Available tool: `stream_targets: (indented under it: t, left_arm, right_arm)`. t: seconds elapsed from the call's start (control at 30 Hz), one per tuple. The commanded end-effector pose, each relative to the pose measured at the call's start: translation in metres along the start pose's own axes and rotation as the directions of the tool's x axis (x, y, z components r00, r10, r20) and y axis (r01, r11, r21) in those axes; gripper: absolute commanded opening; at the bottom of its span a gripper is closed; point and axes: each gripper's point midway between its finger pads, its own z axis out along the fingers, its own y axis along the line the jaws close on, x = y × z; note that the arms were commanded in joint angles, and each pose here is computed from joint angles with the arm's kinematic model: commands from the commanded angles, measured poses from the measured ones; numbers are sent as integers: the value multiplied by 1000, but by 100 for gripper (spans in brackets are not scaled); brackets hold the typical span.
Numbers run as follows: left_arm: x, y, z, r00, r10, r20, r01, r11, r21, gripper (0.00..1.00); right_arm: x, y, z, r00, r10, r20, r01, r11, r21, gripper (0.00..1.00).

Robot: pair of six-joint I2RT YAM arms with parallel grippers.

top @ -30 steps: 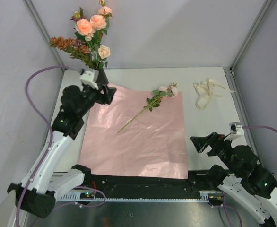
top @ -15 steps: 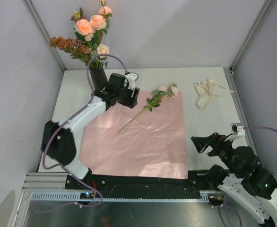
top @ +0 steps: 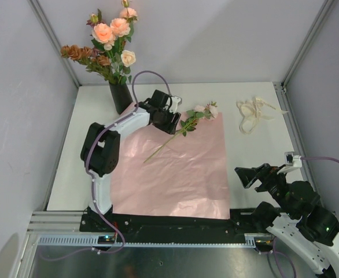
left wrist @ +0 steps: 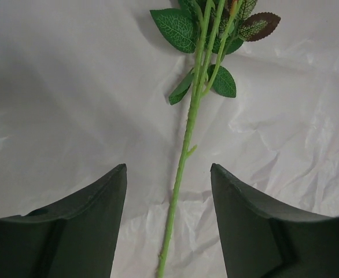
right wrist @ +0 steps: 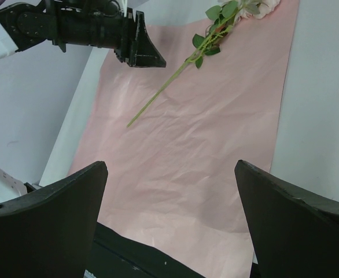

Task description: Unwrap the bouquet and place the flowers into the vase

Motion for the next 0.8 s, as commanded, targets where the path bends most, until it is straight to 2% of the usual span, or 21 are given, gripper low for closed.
stream_targets:
  t: [0.0, 0.5, 0.77]
  left_arm:
    - [-9, -12, 9, 1000, 22, 3, -22, 999, 49, 64]
    - [27, -15, 51, 991, 42, -124, -40, 999, 24, 56]
    - [25, -19, 44, 991, 69, -116, -69, 998, 7, 36]
  right_arm:
    - [-7, 2, 1, 1000, 3, 29, -3, 1000, -5, 99]
    - [-7, 1, 2, 1000, 2, 30, -2, 1000, 2, 99]
    - [-7, 1, 2, 1000, 2, 30, -2, 1000, 4, 99]
